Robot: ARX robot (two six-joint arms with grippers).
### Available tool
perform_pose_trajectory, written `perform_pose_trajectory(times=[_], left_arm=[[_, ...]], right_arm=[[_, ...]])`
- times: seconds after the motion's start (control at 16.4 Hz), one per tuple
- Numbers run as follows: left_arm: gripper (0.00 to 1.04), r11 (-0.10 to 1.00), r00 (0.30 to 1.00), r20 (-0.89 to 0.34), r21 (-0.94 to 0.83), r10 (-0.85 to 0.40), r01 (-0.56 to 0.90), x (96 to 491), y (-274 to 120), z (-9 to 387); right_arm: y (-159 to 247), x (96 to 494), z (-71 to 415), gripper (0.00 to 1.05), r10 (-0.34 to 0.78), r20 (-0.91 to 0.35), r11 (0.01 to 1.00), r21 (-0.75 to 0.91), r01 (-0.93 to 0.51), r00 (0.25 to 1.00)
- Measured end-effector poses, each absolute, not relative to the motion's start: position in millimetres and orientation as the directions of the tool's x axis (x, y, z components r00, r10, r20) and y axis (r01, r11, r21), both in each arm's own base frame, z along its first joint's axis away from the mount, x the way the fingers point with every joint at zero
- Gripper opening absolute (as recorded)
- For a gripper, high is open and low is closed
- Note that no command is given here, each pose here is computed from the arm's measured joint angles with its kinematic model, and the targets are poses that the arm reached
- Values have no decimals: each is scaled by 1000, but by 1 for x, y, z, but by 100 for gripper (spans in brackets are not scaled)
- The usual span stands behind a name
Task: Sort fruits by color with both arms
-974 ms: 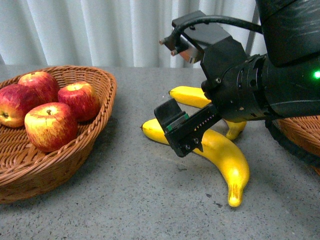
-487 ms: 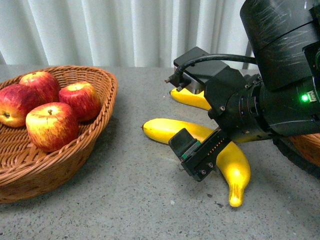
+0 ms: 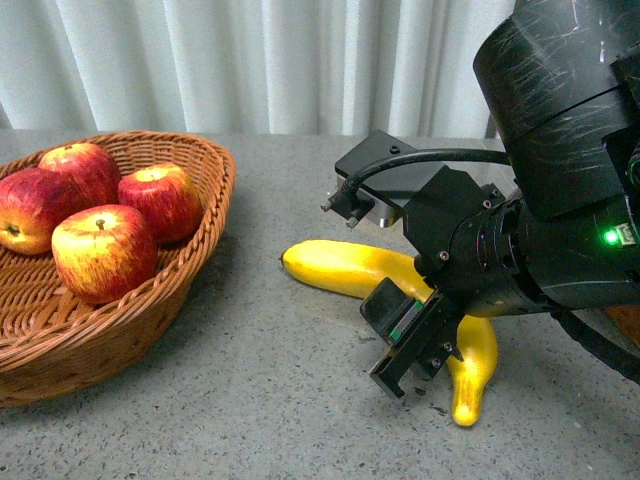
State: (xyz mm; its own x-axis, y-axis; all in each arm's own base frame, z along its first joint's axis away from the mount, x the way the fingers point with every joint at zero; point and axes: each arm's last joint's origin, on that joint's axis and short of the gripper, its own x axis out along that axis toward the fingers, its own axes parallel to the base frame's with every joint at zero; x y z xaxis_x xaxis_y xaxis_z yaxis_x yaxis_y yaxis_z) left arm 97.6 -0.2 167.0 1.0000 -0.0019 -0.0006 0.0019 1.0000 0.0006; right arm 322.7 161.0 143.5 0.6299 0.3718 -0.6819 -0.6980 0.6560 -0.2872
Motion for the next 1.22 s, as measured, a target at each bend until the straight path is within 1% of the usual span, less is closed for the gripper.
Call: perform_pose_trajectory(times=[0.06, 0.24, 0.37, 0.43, 0.49, 0.61, 0.67, 0.79, 0.85, 0.97, 1.04, 1.1, 1.22], left_arm=[[98, 1000, 1000, -1, 1, -2, 2, 98, 0, 167], [98, 1000, 1000, -1, 1, -2, 2, 98, 0, 167], [98, 1000, 1000, -1, 1, -2, 2, 98, 0, 167], [98, 1000, 1000, -1, 1, -2, 2, 98, 0, 167], [98, 1000, 1000, -1, 1, -2, 2, 98, 0, 167], [98, 1000, 1000, -1, 1, -2, 2, 98, 0, 167], [98, 1000, 1000, -1, 1, -2, 2, 98, 0, 167], [98, 1000, 1000, -1, 1, -2, 2, 98, 0, 167], [98, 1000, 1000, -1, 1, -2, 2, 98, 0, 167], [98, 1000, 1000, -1, 1, -2, 2, 98, 0, 167], [98, 1000, 1000, -1, 1, -2, 2, 98, 0, 167], [98, 1000, 1000, -1, 1, -2, 2, 98, 0, 167], [98, 1000, 1000, -1, 1, -2, 2, 98, 0, 167]], right_arm=[[161, 323, 144, 53, 372, -680, 657, -288, -697, 632], [161, 323, 147, 41, 375, -673, 659, -290, -694, 637], [156, 324, 154, 36, 380, -658, 674, -284, -682, 650], [147, 325, 169, 35, 392, -622, 700, -276, -659, 678], [136, 328, 188, 35, 387, -566, 734, -289, -615, 728], [95, 334, 232, 35, 325, -437, 813, -324, -484, 839], [66, 338, 244, 35, 257, -404, 848, -341, -406, 878], [15, 342, 240, 35, 134, -437, 877, -365, -312, 889], [-5, 340, 235, 35, 103, -474, 891, -347, -293, 874], [-36, 332, 222, 35, 35, -512, 895, -366, -255, 858], [-43, 328, 215, 36, 28, -545, 897, -356, -262, 838], [-45, 325, 209, 50, 31, -565, 898, -346, -271, 824], [-41, 326, 215, 72, 46, -550, 895, -348, -279, 834]])
